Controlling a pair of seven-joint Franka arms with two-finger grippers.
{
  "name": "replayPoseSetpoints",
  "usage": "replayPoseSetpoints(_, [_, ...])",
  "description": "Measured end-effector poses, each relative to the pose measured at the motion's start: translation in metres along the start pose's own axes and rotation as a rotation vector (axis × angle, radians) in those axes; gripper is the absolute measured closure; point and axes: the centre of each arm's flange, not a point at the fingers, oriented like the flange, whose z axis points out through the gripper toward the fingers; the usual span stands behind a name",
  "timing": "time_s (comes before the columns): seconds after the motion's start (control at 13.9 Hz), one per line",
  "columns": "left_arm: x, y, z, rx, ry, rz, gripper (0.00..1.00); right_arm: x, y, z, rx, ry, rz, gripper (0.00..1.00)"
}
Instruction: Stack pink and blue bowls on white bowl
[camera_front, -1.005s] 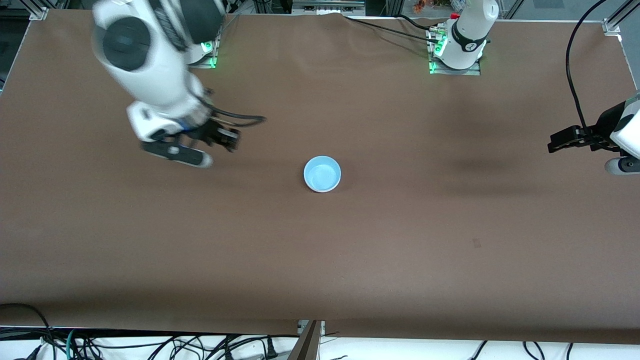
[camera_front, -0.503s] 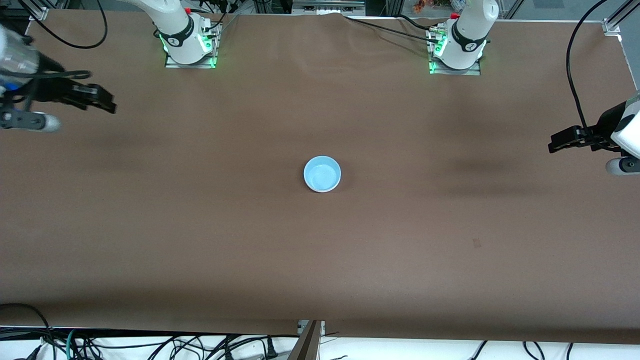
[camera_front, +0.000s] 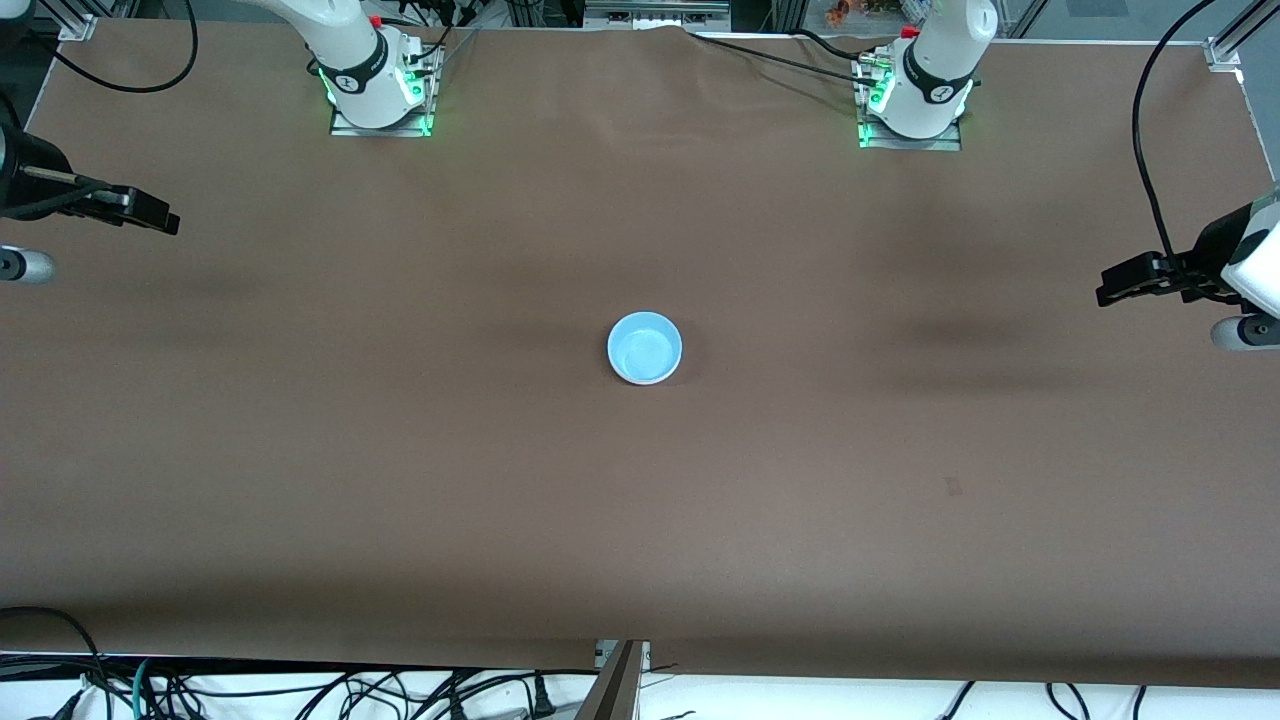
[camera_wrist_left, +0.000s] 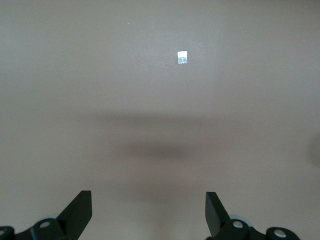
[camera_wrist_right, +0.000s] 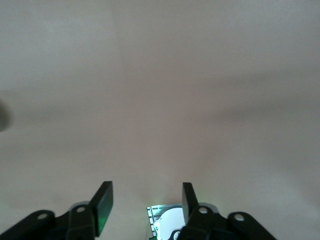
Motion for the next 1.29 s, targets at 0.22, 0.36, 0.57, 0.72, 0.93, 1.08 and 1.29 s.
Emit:
replayPoseSetpoints(0.22, [0.0, 0.0, 0.0, 0.0, 0.0, 0.0, 0.0, 0.002, -0.003, 0.003, -0.003, 0.0, -0.004, 0.33])
replayPoseSetpoints(0.36, [0.0, 0.0, 0.0, 0.0, 0.0, 0.0, 0.0, 0.002, -0.004, 0.003, -0.003, 0.003, -0.006, 0.31])
replayPoseSetpoints(0.57, [0.0, 0.0, 0.0, 0.0, 0.0, 0.0, 0.0, 0.002, -0.004, 0.003, -0.003, 0.004, -0.008, 0.3])
replayPoseSetpoints(0.72, [0.0, 0.0, 0.0, 0.0, 0.0, 0.0, 0.0, 0.002, -0.005, 0.003, -0.002, 0.003, -0.009, 0.3])
replayPoseSetpoints(0.93, [0.0, 0.0, 0.0, 0.0, 0.001, 0.0, 0.0, 0.007, -0.003, 0.008, 0.014, -0.004, -0.02, 0.3])
replayPoseSetpoints(1.08, [0.001, 0.0, 0.0, 0.0, 0.0, 0.0, 0.0, 0.012, 0.001, 0.009, 0.012, 0.006, -0.025, 0.3])
replayPoseSetpoints(1.29, [0.002, 0.0, 0.001, 0.0, -0.001, 0.0, 0.0, 0.019, 0.009, 0.007, 0.021, 0.043, -0.024, 0.3])
